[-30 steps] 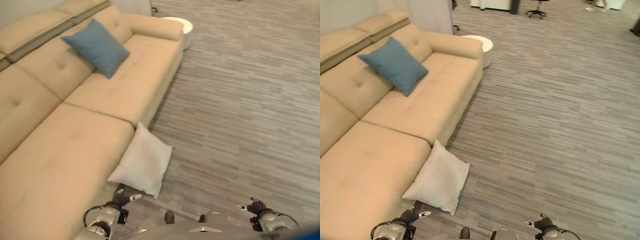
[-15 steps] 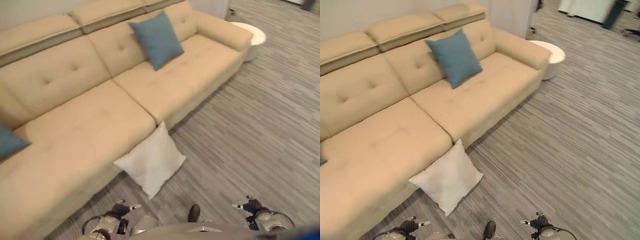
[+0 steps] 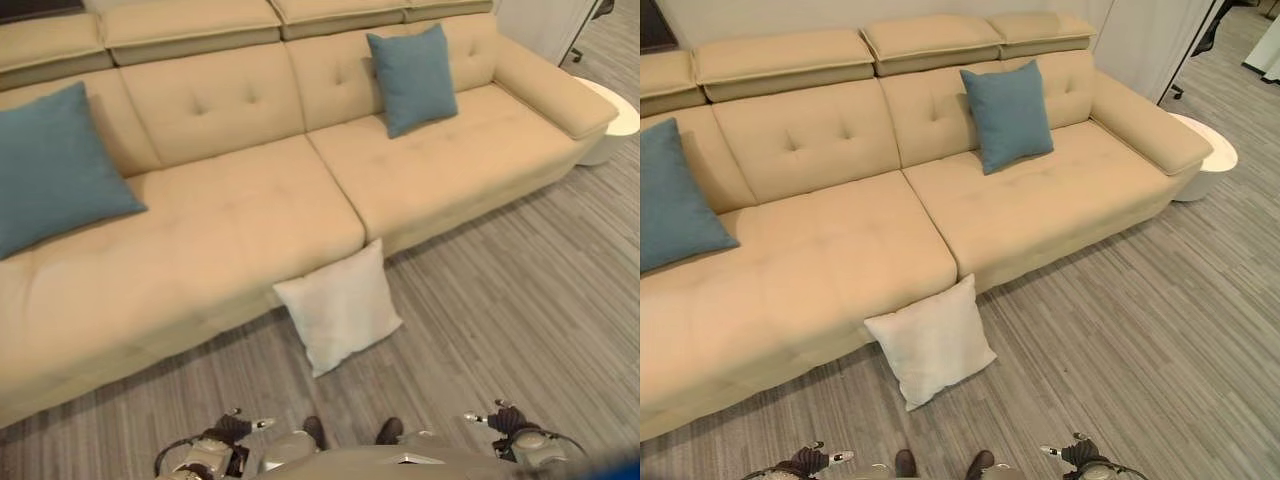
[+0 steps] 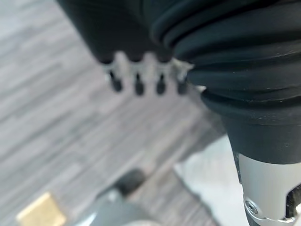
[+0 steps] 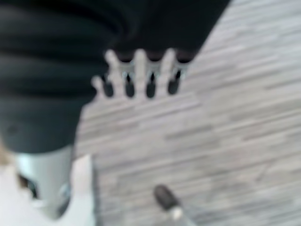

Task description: Pick up all the scattered cushions and arrange them neatly on the sofa.

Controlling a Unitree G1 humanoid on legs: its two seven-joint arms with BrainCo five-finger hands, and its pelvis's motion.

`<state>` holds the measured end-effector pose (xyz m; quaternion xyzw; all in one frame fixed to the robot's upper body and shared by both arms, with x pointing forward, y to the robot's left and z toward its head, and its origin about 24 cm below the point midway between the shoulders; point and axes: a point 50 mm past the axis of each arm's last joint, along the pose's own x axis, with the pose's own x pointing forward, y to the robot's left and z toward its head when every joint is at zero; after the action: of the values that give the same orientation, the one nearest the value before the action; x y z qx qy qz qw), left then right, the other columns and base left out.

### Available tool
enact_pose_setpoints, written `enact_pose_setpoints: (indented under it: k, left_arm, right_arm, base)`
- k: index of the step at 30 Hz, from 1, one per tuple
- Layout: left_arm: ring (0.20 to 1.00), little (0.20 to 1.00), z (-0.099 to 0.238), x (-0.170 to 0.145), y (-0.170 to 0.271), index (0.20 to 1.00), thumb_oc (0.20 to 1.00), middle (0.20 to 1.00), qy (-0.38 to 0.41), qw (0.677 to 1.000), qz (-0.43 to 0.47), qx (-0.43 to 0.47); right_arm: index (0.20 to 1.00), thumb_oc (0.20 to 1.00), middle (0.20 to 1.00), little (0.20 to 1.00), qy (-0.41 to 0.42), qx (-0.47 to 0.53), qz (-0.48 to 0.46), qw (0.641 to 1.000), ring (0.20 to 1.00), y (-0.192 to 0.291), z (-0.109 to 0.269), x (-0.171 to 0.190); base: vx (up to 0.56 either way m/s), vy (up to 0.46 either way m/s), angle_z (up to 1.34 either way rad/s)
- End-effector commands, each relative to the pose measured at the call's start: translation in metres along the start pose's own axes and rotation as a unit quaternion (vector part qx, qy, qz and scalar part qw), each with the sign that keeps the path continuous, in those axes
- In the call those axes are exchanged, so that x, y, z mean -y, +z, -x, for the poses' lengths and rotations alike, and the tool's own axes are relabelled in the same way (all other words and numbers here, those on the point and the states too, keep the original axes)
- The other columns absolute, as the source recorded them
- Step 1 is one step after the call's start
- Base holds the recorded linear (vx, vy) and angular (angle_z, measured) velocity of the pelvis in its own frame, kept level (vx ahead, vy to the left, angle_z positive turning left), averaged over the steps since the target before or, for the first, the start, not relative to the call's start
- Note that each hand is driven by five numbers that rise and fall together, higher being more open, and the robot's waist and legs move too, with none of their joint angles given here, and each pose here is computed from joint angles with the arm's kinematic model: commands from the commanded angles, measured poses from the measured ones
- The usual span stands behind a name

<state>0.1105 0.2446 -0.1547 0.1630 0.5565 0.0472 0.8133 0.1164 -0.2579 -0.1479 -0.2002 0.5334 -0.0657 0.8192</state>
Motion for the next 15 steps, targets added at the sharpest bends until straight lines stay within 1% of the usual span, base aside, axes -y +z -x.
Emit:
enact_pose_setpoints:
  k: [1,5,8,10,15]
  left_arm:
    - [1.000,1.000,-0.001,-0.011,0.009,1.000,1.000,1.000,0.014,1.000,-0.001,0.021]
    - [1.000,1.000,-0.001,-0.014,0.011,1.000,1.000,1.000,0.018,1.000,0.002,0.024]
    - [1.000,1.000,-0.001,-0.014,0.007,1.000,1.000,1.000,0.019,1.000,0.001,0.020]
    - [1.000,1.000,0.000,-0.012,0.002,1.000,1.000,1.000,0.017,1.000,0.007,0.011]
    - [1.000,1.000,-0.001,-0.011,0.008,1.000,1.000,1.000,0.014,1.000,0.002,0.018]
  right_arm:
    - [1.000,1.000,1.000,1.000,-0.008,0.027,0.005,1.000,1.000,0.019,-0.003,0.009]
    - [1.000,1.000,1.000,1.000,-0.003,0.036,0.018,0.999,1.000,0.024,-0.003,0.006]
    - [1.000,1.000,1.000,1.000,0.000,0.027,0.022,0.999,1.000,0.018,-0.003,0.005]
    - [1.000,1.000,1.000,1.000,0.002,0.017,0.037,0.999,1.000,0.011,-0.002,0.004]
    - [1.000,1.000,1.000,1.000,-0.004,0.018,0.030,0.999,1.000,0.008,-0.001,0.008]
  base:
    - [0.21,-0.044,0.83]
    - [0.20,-0.068,0.43]
    - [0.14,-0.094,0.88]
    - [0.18,-0.265,0.68]
    - [0.07,-0.194,0.59]
